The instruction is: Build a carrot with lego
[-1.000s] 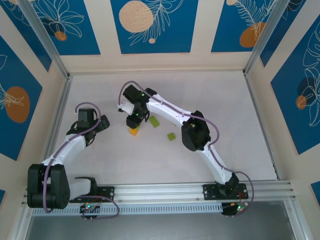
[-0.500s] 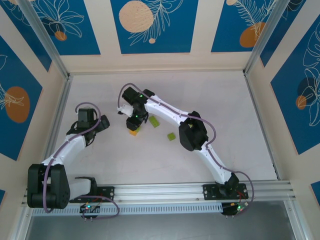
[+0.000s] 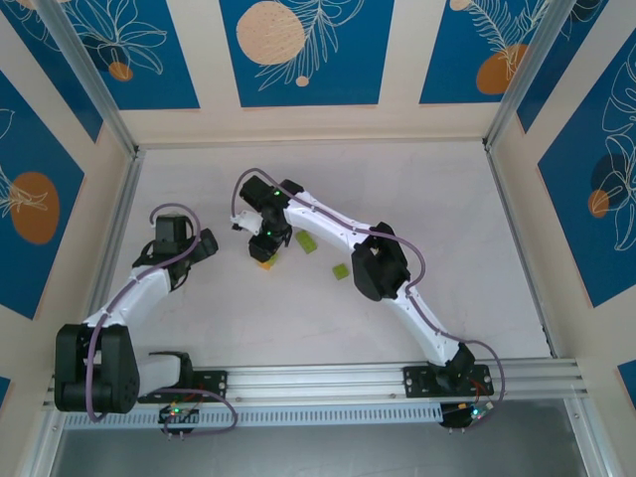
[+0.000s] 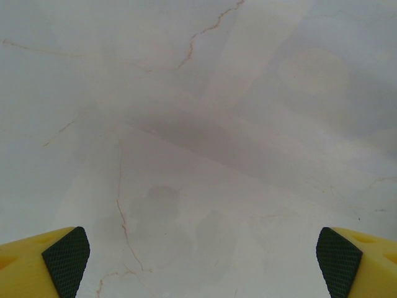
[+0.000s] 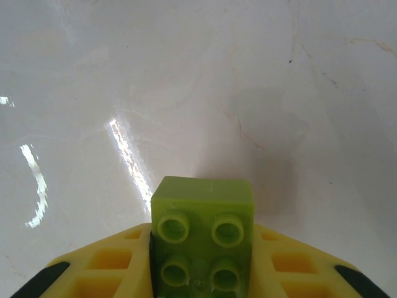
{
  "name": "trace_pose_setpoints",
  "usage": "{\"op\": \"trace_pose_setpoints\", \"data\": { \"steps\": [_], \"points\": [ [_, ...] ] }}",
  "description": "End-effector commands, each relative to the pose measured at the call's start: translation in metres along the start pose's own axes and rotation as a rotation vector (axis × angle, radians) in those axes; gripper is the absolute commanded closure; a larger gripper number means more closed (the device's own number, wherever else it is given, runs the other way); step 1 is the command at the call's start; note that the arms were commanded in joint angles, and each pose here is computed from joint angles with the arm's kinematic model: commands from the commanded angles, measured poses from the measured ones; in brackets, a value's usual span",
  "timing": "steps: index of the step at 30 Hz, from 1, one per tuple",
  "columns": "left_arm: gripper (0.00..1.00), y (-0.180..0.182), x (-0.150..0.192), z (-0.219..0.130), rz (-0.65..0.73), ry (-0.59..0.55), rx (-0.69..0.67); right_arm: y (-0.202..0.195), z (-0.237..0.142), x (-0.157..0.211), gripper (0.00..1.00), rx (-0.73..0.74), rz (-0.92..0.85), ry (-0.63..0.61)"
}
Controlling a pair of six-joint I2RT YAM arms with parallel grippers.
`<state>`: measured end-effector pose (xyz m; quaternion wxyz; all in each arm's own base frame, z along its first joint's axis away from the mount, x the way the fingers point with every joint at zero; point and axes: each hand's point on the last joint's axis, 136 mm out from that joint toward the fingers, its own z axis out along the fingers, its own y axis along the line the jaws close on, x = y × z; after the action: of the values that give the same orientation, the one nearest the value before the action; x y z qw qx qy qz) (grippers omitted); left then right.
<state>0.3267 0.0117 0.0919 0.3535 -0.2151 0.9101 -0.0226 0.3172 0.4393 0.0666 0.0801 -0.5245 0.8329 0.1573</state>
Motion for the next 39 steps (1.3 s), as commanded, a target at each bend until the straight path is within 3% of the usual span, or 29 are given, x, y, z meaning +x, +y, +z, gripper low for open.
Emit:
{"op": "trace_pose_setpoints", "data": {
  "steps": [1, 20, 31, 39],
  "points": [
    [0.03, 0.001, -0.006, 0.002, -0.018, -0.013, 0.002, 0.004, 0.015, 0.009, 0.67, -0.009, -0.002, 0.051],
    [0.03, 0.001, -0.007, 0.003, -0.020, -0.014, 0.009, 0.009, 0.048, 0.040, 0.67, -0.004, -0.092, 0.199],
    [0.03, 0.001, -0.008, 0.006, -0.022, -0.010, 0.012, -0.003, 0.030, 0.008, 0.66, 0.030, -0.074, 0.095],
    [0.03, 0.001, -0.007, 0.007, -0.025, -0.009, 0.016, 0.004, 0.040, 0.018, 0.64, -0.034, -0.068, 0.138]
  ]
}}
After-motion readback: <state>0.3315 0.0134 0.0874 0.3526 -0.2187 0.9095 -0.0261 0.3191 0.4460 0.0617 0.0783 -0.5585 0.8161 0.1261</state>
